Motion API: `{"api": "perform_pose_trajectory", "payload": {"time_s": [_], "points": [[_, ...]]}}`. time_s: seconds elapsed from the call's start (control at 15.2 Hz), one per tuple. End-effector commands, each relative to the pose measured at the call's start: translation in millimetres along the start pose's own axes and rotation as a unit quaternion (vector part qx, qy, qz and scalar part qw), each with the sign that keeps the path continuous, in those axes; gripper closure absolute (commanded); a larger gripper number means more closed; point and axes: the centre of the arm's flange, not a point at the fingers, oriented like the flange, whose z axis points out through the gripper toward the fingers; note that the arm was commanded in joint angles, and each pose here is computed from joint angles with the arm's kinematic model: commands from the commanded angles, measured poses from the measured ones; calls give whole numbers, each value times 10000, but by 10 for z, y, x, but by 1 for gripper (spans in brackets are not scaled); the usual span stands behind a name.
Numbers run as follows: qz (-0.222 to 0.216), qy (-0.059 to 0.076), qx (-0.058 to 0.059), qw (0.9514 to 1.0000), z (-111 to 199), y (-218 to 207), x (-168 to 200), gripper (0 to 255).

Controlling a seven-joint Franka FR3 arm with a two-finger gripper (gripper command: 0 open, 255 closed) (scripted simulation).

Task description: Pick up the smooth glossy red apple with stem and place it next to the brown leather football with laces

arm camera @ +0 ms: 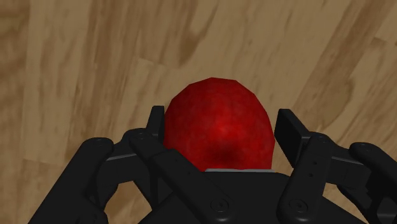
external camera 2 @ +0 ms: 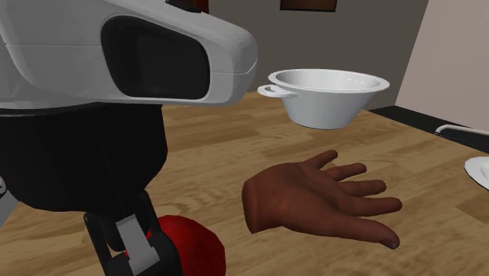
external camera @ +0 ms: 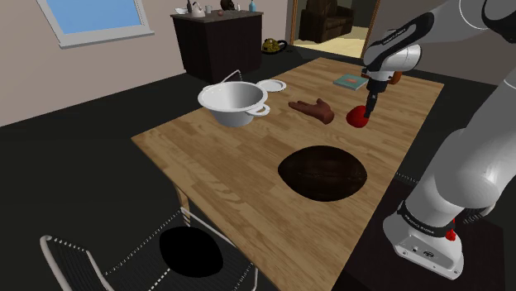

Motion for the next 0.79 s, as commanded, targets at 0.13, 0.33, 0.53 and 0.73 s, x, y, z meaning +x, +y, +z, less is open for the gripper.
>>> {"api": "perform_pose_trajectory", "payload": {"time_s": [0.13,0.33,0.53,0.73], "points": [[-4,-6,7,10000,-96,-12,2,255],[-4,-6,7,10000,-254,-22,2,255],[-4,-6,7,10000,-413,-32,2,255],[-4,-6,7,10000,-571,-43,2,255]]}}
